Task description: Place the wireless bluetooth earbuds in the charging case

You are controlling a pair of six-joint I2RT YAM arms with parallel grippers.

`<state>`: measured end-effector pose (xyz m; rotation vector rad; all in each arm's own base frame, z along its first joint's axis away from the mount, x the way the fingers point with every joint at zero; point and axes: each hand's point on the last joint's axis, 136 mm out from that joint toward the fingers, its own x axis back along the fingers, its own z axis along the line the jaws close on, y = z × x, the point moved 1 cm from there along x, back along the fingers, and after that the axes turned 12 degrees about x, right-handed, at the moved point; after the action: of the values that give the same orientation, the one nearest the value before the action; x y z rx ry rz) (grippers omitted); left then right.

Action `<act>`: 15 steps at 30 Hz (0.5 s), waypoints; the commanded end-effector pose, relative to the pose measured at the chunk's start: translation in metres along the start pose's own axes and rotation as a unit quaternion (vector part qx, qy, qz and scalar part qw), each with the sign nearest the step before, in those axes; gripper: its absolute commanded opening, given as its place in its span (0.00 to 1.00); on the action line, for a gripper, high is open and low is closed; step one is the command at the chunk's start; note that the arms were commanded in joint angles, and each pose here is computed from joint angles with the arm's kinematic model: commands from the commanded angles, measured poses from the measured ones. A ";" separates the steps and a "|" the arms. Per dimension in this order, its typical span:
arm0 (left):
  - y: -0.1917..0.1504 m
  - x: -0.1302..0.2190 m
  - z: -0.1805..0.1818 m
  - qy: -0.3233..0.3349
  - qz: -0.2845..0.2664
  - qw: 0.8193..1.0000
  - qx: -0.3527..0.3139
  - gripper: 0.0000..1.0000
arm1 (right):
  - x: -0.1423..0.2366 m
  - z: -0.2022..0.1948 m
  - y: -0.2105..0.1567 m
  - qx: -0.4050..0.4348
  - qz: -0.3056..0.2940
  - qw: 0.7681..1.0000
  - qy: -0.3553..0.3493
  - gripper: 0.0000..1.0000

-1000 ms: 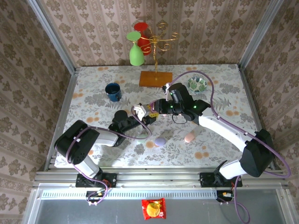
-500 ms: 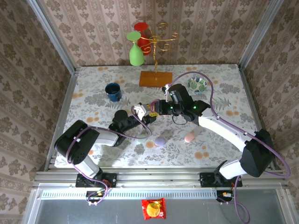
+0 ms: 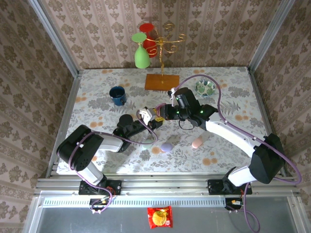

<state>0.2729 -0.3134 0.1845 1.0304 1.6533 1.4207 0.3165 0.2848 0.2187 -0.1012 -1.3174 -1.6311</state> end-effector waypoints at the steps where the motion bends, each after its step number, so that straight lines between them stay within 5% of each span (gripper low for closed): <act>1: 0.029 -0.003 -0.006 -0.013 -0.042 0.999 -0.010 0.26 | -0.009 0.002 -0.007 0.014 0.018 1.000 -0.004 0.16; 15: 0.030 0.000 -0.004 -0.008 -0.044 0.999 -0.004 0.26 | 0.014 0.007 0.000 0.022 -0.009 1.000 -0.007 0.30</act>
<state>0.2730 -0.3133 0.1807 1.0545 1.6665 1.4197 0.3157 0.2889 0.2166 -0.0912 -1.3346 -1.6085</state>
